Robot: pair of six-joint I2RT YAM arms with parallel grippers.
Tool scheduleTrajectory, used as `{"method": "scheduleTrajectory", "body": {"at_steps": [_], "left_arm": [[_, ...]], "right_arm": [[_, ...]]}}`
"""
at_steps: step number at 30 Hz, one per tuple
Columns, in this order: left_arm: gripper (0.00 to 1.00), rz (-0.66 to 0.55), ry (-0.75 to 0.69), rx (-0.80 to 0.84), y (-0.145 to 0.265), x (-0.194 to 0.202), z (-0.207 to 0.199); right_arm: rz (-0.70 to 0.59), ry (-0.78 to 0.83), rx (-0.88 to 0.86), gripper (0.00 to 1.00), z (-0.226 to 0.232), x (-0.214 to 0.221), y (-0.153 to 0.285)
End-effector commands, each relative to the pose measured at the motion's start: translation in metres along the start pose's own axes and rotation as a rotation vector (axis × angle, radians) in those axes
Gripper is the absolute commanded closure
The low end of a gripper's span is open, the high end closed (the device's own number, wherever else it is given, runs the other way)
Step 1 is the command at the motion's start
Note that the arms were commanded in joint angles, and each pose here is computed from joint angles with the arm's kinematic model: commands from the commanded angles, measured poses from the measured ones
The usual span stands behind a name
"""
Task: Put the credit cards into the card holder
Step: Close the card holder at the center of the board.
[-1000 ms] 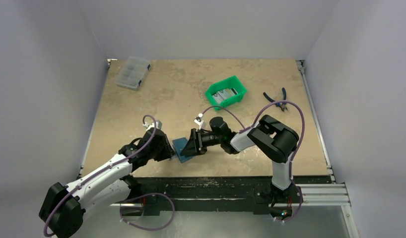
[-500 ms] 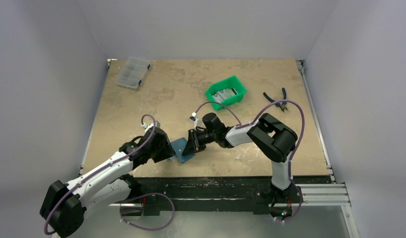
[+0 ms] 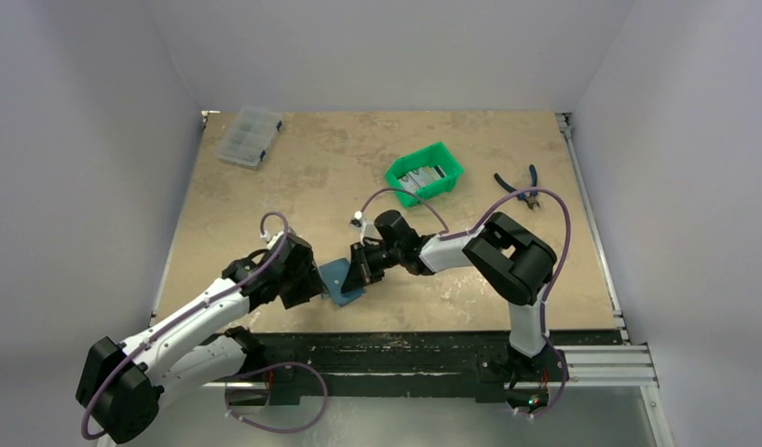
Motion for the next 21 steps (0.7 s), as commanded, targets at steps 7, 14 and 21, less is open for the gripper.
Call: {"method": "scheduleTrajectory", "body": {"at_steps": [7,14,21], "left_arm": [[0.73,-0.014,0.005,0.038,-0.010,-0.006,-0.015],[0.73,-0.014,-0.029,0.031,-0.018,-0.007,-0.016],[0.72,-0.011,-0.037,0.041,-0.016,-0.007,-0.017]], "right_arm": [[0.022,0.007,0.143,0.92,-0.036,0.014,-0.009],[0.031,0.019,0.163,0.96,-0.038,0.016,-0.009],[0.039,0.020,0.161,0.98,-0.038,0.016,-0.012]]}}
Point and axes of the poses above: each gripper's point midway between its finger pads, its own y axis back along the fingers, its own z axis along the line the jaws close on, x = y × z, the point moved 2 cm from there along y, back along the fingers
